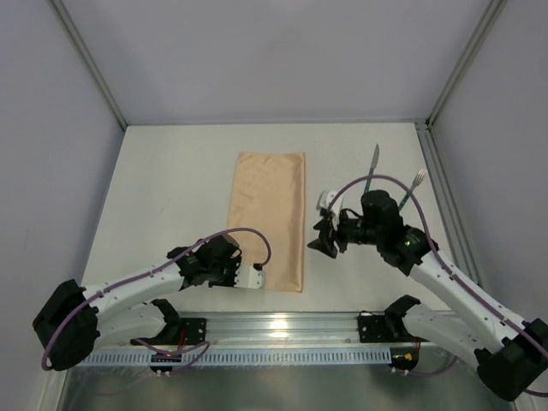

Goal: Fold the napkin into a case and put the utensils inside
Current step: Pick up the rectangle-folded napkin from the center of the board.

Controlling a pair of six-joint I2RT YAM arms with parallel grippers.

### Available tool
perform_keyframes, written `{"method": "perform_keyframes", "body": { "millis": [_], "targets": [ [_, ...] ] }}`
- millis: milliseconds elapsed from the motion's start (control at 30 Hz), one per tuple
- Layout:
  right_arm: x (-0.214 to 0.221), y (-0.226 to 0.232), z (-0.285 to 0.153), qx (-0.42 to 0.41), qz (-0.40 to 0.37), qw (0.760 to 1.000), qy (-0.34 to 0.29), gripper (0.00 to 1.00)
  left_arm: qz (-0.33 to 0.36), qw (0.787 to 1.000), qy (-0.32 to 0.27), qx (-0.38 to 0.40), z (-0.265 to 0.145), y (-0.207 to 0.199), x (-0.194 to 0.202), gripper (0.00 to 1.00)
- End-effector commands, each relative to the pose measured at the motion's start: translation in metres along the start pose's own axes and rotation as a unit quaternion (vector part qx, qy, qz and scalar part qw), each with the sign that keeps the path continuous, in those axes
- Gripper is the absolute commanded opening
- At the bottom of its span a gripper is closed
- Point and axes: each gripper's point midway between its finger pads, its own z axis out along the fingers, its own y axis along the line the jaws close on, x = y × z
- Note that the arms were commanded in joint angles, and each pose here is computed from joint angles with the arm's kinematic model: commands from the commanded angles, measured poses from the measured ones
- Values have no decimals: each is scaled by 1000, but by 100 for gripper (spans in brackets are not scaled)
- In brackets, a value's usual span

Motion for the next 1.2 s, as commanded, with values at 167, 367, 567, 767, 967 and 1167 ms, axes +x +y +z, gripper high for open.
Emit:
{"method": "perform_keyframes", "body": {
  "millis": [167, 367, 567, 767, 967, 1167],
  "targets": [
    [103, 48, 29, -108, -404, 906, 67, 59, -61, 996, -40, -47, -27, 15, -20, 0],
    [139, 63, 53, -131, -484, 854, 140, 57, -73, 995, -37, -52, -31, 13, -17, 0],
    [153, 78, 65, -141, -527, 826, 139, 57, -81, 995, -41, -51, -32, 13, -19, 0],
    [172, 82, 72, -165, -536, 812, 163, 52, -85, 994, -42, -50, -32, 13, -20, 0],
    [184, 83, 76, -185, -542, 798, 186, 38, -89, 994, -36, -52, -33, 13, -17, 0],
    [191, 90, 73, -208, -536, 796, 188, 38, -90, 994, -33, -48, -31, 11, -16, 0]
  ]
}}
